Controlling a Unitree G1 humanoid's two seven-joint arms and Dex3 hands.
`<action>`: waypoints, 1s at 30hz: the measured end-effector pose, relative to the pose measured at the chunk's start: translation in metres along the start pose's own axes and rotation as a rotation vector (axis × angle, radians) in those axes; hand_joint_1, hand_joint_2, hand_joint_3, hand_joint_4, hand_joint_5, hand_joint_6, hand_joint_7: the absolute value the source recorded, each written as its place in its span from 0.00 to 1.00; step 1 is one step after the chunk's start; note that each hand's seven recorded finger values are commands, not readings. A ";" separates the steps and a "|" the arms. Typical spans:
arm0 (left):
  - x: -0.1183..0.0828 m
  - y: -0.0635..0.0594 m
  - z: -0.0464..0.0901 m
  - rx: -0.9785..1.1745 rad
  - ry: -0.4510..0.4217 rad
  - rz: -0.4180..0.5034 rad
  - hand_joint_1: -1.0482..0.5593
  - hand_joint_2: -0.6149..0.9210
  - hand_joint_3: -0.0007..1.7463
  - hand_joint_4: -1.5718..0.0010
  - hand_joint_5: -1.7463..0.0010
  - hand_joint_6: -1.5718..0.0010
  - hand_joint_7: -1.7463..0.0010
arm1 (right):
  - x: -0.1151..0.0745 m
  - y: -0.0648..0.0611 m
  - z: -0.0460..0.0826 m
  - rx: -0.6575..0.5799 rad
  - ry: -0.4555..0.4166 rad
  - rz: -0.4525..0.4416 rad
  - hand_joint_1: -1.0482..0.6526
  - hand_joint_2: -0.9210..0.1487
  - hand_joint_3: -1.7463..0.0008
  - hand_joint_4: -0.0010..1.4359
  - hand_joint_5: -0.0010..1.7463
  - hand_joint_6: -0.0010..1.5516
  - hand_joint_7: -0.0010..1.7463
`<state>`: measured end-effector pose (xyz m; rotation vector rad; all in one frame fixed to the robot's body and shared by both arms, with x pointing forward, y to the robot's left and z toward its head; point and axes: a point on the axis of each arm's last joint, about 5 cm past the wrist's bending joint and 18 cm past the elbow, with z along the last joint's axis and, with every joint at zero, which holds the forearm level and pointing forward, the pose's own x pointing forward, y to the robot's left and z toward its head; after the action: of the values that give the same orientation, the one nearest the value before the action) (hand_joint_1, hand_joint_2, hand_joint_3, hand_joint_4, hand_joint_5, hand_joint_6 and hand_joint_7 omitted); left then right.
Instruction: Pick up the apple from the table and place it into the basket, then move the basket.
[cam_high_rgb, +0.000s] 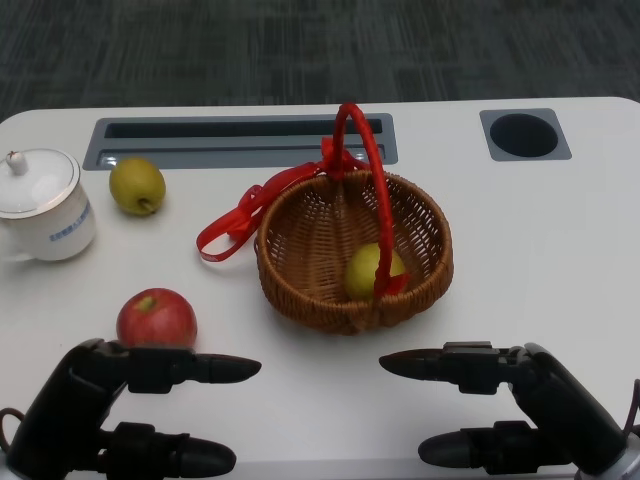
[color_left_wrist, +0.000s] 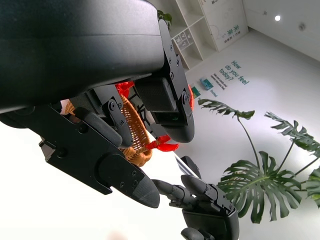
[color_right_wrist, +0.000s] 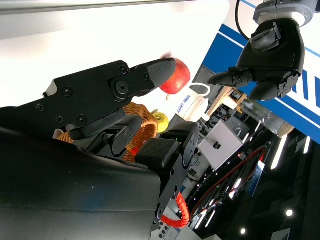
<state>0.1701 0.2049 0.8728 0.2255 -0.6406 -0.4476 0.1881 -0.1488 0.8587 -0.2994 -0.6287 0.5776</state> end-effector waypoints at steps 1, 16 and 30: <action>0.000 0.000 0.000 0.000 0.000 0.000 0.38 0.84 0.00 0.29 1.00 0.36 1.00 | 0.000 0.000 0.000 0.000 0.000 0.000 0.32 0.05 1.00 0.52 0.00 0.45 0.00; 0.001 0.002 -0.001 0.008 0.003 0.000 0.36 0.84 0.00 0.30 1.00 0.37 1.00 | 0.006 -0.004 -0.002 -0.002 -0.011 0.003 0.33 0.05 1.00 0.52 0.00 0.45 0.00; 0.015 0.029 -0.005 0.573 0.035 0.061 0.15 0.82 0.00 0.54 1.00 0.60 1.00 | 0.007 -0.005 -0.001 -0.005 -0.013 0.002 0.32 0.04 1.00 0.52 0.00 0.44 0.00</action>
<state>0.1935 0.2241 0.8868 0.7533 -0.7294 -0.1912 0.1953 -0.1490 0.8627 -0.3016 -0.6429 0.5808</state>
